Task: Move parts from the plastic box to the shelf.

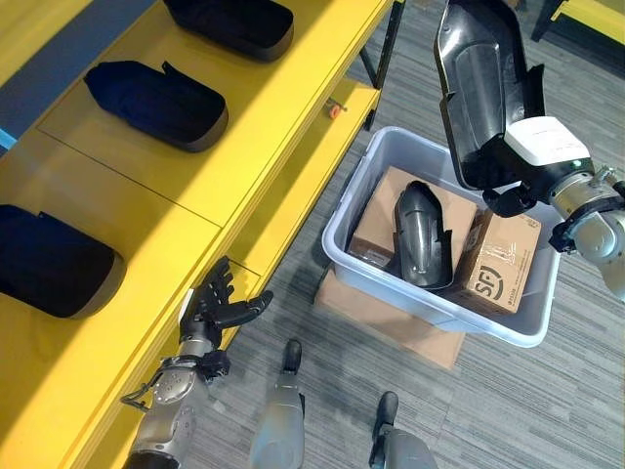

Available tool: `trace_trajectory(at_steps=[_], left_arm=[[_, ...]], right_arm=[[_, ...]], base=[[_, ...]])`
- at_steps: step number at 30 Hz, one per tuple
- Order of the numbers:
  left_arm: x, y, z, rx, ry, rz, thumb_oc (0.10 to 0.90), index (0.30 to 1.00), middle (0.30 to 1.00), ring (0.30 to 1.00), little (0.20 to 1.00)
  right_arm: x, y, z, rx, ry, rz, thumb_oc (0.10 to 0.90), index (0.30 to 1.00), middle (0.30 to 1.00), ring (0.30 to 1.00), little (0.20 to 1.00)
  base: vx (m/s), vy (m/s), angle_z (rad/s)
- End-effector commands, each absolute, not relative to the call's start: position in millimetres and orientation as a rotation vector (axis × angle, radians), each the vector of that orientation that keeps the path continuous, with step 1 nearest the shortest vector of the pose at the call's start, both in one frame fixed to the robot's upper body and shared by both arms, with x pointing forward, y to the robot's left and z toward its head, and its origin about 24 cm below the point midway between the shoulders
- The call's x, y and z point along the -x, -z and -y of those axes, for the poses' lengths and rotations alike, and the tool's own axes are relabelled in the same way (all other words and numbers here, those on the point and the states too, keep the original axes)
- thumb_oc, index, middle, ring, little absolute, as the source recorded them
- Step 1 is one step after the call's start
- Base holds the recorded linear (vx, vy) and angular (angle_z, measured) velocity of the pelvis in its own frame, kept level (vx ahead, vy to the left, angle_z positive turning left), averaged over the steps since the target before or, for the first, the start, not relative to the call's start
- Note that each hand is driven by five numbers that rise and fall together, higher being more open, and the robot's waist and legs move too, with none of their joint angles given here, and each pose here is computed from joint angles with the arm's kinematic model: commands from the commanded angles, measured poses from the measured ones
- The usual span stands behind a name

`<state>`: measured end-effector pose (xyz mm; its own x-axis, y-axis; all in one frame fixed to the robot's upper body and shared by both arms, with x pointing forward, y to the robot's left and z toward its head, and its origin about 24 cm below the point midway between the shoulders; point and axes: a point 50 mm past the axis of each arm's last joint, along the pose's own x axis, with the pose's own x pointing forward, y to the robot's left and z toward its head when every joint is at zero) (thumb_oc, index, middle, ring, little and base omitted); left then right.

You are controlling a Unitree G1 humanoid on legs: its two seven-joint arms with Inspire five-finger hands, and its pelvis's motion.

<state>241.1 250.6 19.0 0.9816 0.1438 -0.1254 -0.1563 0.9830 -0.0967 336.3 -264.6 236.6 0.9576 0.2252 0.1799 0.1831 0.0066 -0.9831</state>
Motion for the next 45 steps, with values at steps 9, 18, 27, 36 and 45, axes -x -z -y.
trace_trajectory(at_steps=[9,18,27,36,45], left_arm=[[-216.2,-15.6,-269.1,0.041,-0.178,-0.120,0.900,1.000,1.000,1.000,1.000],[-200.5,-0.9,-281.2,0.094,-0.281,-0.166,0.900,1.000,1.000,1.000,1.000],[-213.9,-6.8,-259.1,0.136,-0.179,-0.116,0.900,1.000,1.000,1.000,1.000],[-222.9,-9.2,-242.0,0.152,-0.113,-0.109,0.900,1.000,1.000,1.000,1.000],[-216.8,-9.9,-249.0,0.090,-0.102,-0.116,0.900,1.000,1.000,1.000,1.000]], right_arm=[[-323.2,-251.0,246.4,1.317,-0.144,0.435,0.400,0.300,0.300,0.300,0.300],[-336.8,-294.2,203.2,1.346,-0.216,0.593,0.400,0.300,0.300,0.300,0.300],[-332.6,-297.6,210.0,1.373,-0.157,0.627,0.400,0.300,0.300,0.300,0.300],[-321.3,-290.3,233.1,1.343,-0.075,0.589,0.400,0.300,0.300,0.300,0.300],[-318.3,-271.7,245.8,1.272,-0.028,0.553,0.400,0.300,0.300,0.300,0.300]], base=[[-0.09,-0.111,-0.03],[-0.20,-0.140,0.06],[-0.16,-0.052,0.75],[0.03,0.154,0.99],[0.03,0.153,0.32]])
